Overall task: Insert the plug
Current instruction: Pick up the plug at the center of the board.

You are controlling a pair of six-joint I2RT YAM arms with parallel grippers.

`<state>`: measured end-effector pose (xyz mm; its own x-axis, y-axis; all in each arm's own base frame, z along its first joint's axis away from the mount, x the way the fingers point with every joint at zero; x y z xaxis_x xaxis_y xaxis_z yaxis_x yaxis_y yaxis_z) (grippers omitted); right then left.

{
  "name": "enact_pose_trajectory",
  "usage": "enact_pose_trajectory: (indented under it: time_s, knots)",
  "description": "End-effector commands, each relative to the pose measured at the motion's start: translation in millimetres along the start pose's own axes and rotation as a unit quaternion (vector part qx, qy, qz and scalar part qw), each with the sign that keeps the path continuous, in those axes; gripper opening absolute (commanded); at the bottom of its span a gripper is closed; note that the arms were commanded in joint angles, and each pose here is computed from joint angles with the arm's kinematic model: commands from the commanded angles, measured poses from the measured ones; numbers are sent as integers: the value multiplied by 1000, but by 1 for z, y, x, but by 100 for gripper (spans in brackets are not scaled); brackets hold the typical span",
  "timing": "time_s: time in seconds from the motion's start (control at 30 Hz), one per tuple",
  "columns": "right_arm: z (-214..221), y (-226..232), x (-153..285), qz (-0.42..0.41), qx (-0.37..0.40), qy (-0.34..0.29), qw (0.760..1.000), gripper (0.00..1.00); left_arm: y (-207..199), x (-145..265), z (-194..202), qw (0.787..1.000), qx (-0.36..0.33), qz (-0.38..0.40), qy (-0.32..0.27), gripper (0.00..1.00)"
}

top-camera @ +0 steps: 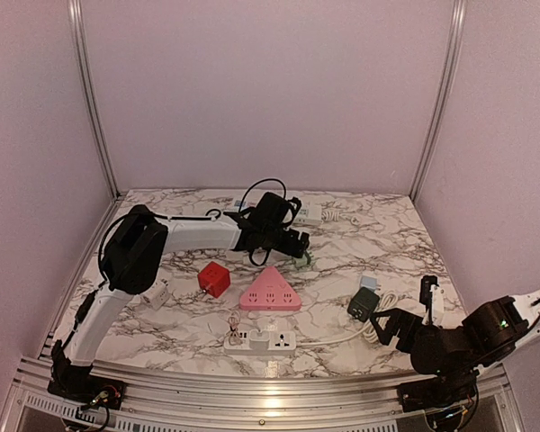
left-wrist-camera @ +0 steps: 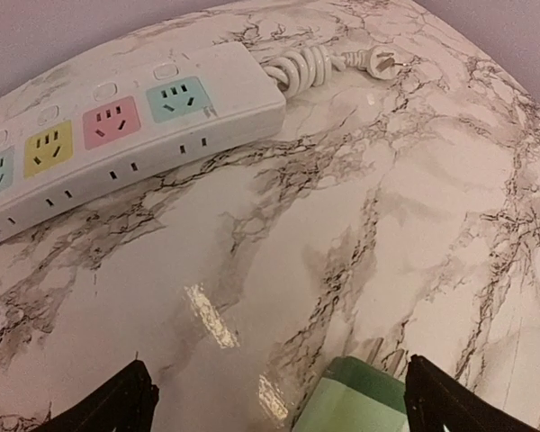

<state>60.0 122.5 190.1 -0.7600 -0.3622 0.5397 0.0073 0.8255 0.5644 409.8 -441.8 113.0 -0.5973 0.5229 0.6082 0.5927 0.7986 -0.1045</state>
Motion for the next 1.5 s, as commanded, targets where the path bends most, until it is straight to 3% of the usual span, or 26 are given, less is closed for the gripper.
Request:
enact_pose_trajectory:
  time_s: [0.0, 0.53, 0.7, 1.0, 1.27, 1.47]
  knots:
    - [-6, -2, 1, -8, -38, -29, 999, 98, -13, -4, 9, 997, -66, 42, 26, 99]
    - [-3, 0, 0, -8, -36, -23, 999, 99, -9, -9, 38, 987, -127, 48, 88, 99]
    - [-2, 0, 0, -10, -36, -22, 999, 99, -9, -14, 40, 986, -129, 47, 89, 94]
    - [-3, 0, 0, -9, -36, -23, 999, 99, -15, -15, 46, 981, -147, 84, 97, 78]
    - [-10, 5, 5, -11, -35, -30, 999, 99, -28, -10, 40, 974, -151, 147, 88, 39]
    - [-14, 8, 8, -8, -32, -33, 999, 99, -32, 0, 26, 973, -148, 164, 72, 29]
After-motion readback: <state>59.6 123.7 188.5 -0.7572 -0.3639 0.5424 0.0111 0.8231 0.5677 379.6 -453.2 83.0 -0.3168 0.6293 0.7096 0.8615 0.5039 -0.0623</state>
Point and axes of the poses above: each gripper's point midway between its finger pads, its own x axis back along the fingers, its own y axis along the line the jaws close on, z = x × y, the point moved 8 cm from there along x, back along the fingers, and after that the axes turned 2 degrees about -x, right-handed, at the moved point
